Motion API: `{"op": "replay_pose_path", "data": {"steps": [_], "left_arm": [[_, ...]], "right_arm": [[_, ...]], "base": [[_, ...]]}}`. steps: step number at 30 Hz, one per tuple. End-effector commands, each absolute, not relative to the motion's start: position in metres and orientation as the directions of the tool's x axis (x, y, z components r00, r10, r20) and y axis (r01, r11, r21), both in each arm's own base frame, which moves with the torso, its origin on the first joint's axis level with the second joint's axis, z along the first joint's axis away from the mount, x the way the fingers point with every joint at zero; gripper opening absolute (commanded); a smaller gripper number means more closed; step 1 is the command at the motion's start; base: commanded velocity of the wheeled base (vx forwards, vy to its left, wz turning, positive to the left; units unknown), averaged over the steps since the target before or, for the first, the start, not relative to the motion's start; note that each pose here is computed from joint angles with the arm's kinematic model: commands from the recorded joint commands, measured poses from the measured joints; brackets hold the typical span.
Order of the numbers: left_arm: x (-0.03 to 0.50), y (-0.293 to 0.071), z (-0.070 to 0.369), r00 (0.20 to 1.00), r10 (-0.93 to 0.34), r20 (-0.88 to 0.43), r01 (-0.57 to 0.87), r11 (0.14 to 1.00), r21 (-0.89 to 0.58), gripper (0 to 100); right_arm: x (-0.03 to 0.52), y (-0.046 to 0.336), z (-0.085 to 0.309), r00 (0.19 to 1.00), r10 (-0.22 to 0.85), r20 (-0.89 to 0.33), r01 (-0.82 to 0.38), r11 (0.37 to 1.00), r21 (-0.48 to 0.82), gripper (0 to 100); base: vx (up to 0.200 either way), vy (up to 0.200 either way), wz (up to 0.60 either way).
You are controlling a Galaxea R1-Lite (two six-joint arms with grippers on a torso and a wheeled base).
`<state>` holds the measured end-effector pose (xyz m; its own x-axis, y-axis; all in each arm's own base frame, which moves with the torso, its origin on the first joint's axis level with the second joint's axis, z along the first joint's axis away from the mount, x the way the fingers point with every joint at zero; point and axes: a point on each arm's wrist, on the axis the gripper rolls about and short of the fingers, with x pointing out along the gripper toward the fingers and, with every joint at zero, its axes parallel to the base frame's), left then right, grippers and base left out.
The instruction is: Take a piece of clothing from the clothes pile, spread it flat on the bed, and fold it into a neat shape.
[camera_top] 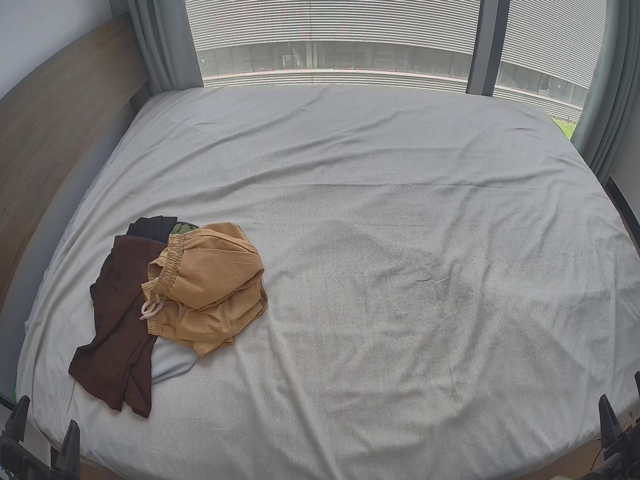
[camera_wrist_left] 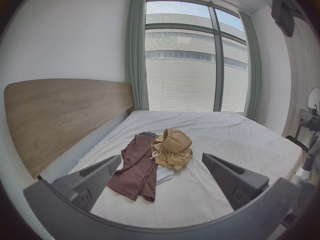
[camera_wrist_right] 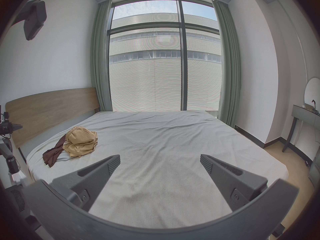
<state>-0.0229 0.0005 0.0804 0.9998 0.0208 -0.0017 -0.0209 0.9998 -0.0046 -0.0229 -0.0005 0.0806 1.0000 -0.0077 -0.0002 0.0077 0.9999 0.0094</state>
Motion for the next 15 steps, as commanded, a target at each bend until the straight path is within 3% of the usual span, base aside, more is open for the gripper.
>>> {"op": "replay_pose_path", "data": {"steps": [1, 15], "left_arm": [[-0.0226, 0.0004, 0.0752, 1.0, 0.02, -0.006, -0.02, 1.0, -0.003, 100], [-0.0228, 0.0003, 0.0752, 1.0, 0.012, -0.003, -0.012, 1.0, -0.001, 100]], "right_arm": [[-0.0228, -0.0006, 0.0753, 1.0, -0.008, -0.002, 0.008, 1.0, 0.014, 100], [-0.0228, -0.0007, 0.0753, 1.0, -0.014, -0.002, 0.014, 1.0, 0.015, 100]], "base": [[0.0, 0.0, 0.0], [0.0, 0.0, 0.0]]}}
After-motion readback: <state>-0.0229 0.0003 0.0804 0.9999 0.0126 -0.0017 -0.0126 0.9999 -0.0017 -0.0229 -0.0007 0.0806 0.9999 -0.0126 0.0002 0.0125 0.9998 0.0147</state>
